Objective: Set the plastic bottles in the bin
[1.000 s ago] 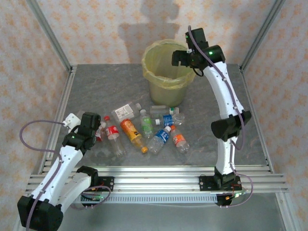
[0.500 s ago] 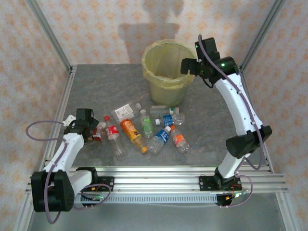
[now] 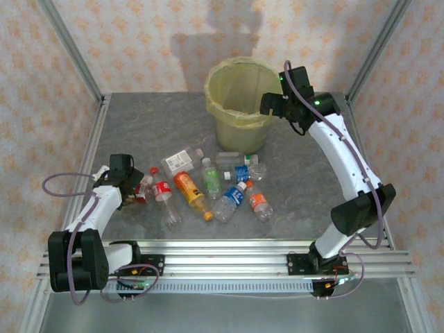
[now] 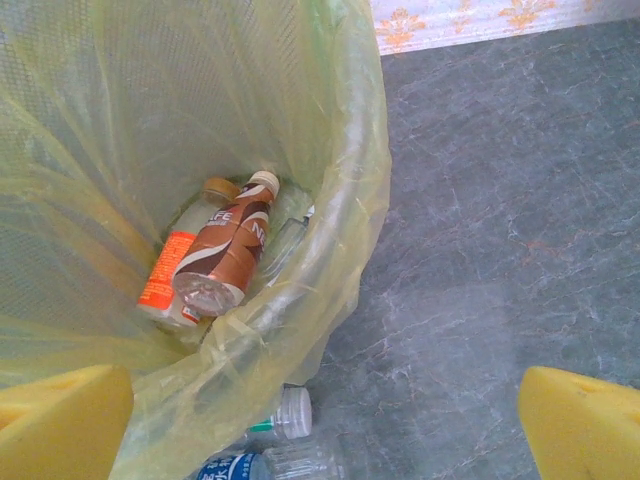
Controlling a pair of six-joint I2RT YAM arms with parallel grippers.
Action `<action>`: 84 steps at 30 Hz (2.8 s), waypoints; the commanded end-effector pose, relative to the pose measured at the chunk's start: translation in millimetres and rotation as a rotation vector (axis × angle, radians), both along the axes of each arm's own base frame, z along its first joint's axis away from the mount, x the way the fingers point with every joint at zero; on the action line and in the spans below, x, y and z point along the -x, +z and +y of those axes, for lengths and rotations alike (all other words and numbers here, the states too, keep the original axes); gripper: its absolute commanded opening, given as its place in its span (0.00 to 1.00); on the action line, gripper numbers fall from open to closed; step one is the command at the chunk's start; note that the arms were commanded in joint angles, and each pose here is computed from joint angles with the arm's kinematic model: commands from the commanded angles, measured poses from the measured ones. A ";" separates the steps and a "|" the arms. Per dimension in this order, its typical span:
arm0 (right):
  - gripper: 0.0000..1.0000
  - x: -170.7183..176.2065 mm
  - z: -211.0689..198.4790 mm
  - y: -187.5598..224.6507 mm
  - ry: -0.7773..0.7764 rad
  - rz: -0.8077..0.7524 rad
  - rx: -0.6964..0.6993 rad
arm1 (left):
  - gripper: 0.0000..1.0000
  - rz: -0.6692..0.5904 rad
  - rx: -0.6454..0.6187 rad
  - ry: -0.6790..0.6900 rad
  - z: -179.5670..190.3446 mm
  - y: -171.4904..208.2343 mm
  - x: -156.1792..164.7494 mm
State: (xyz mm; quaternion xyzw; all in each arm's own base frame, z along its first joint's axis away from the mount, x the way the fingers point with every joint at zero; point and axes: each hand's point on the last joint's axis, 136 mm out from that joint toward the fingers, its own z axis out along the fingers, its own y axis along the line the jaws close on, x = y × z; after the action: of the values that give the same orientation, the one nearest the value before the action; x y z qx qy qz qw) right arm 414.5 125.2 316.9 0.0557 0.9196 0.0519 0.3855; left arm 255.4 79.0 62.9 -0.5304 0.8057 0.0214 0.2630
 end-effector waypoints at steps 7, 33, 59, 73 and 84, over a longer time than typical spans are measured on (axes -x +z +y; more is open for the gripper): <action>0.99 4.2 -2.5 11.8 -0.019 -0.040 -0.028 | 1.00 0.006 0.029 0.055 -0.8 -5.5 21.9; 0.99 3.8 2.4 4.0 -0.019 -0.019 -0.054 | 1.00 0.107 0.052 0.068 1.1 -34.0 42.7; 0.99 23.3 -7.4 19.4 -0.034 -0.082 -0.084 | 0.63 0.048 0.017 0.137 18.4 -13.6 44.5; 0.99 58.5 -29.9 21.2 -0.072 -0.108 -0.066 | 0.60 -0.299 -0.106 0.037 19.6 110.7 29.1; 0.99 76.0 -40.5 -10.2 -0.105 -0.058 -0.048 | 0.60 -0.576 -0.114 -0.206 -33.6 209.8 -22.6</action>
State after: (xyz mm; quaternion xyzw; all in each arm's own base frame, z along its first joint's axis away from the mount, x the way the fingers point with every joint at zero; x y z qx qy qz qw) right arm 347.5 94.3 296.4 0.0969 0.9117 0.0610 0.3946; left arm 261.9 57.9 239.6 -0.4499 0.7531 -0.0851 0.4723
